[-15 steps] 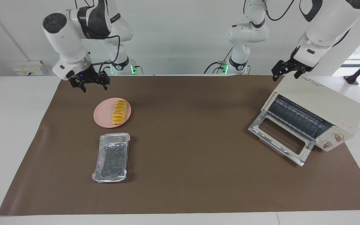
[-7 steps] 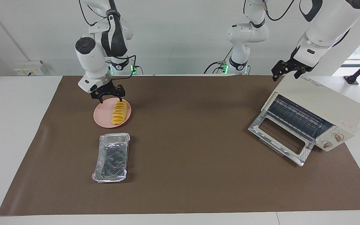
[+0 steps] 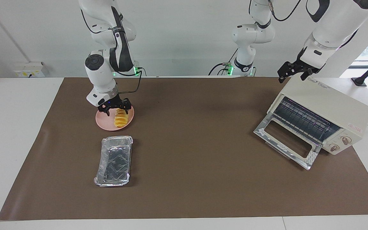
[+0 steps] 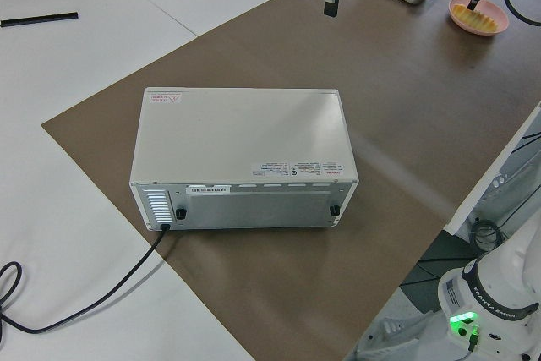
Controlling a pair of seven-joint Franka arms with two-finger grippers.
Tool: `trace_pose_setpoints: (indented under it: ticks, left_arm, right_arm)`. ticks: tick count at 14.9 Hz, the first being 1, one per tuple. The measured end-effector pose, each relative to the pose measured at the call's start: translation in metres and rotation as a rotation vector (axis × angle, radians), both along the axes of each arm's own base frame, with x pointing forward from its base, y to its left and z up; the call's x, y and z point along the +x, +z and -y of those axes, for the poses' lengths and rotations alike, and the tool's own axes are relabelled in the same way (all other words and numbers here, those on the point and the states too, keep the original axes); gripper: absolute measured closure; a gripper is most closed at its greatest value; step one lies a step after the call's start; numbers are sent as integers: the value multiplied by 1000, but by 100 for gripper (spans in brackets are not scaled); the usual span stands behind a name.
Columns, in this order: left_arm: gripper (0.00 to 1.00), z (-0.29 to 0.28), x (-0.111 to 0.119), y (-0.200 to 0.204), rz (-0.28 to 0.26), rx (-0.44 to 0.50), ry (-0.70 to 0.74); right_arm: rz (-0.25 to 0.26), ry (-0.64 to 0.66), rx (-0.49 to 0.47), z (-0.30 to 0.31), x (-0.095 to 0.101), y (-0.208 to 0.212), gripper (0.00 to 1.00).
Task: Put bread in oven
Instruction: 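Grasp the bread slices with the right gripper and lift them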
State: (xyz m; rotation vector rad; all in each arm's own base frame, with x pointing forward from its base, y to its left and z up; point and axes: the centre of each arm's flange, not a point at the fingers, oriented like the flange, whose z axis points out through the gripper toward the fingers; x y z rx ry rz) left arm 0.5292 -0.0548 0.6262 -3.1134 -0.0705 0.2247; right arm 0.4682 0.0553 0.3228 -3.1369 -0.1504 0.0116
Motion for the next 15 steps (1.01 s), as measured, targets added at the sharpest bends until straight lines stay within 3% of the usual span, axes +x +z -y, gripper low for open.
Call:
trace_pose_setpoints:
  ticks: [5, 11, 15]
  left_arm:
    - [0, 0, 0, 0, 0, 0, 0]
    - [0, 0, 0, 0, 0, 0, 0]
    - [0, 0, 0, 0, 0, 0, 0]
  right_arm:
    - [-11, 22, -1, -11, -2, -5, 0]
    - [14, 22, 2, -10, -5, -16, 0]
    - [15, 21, 3, -9, -4, -18, 40]
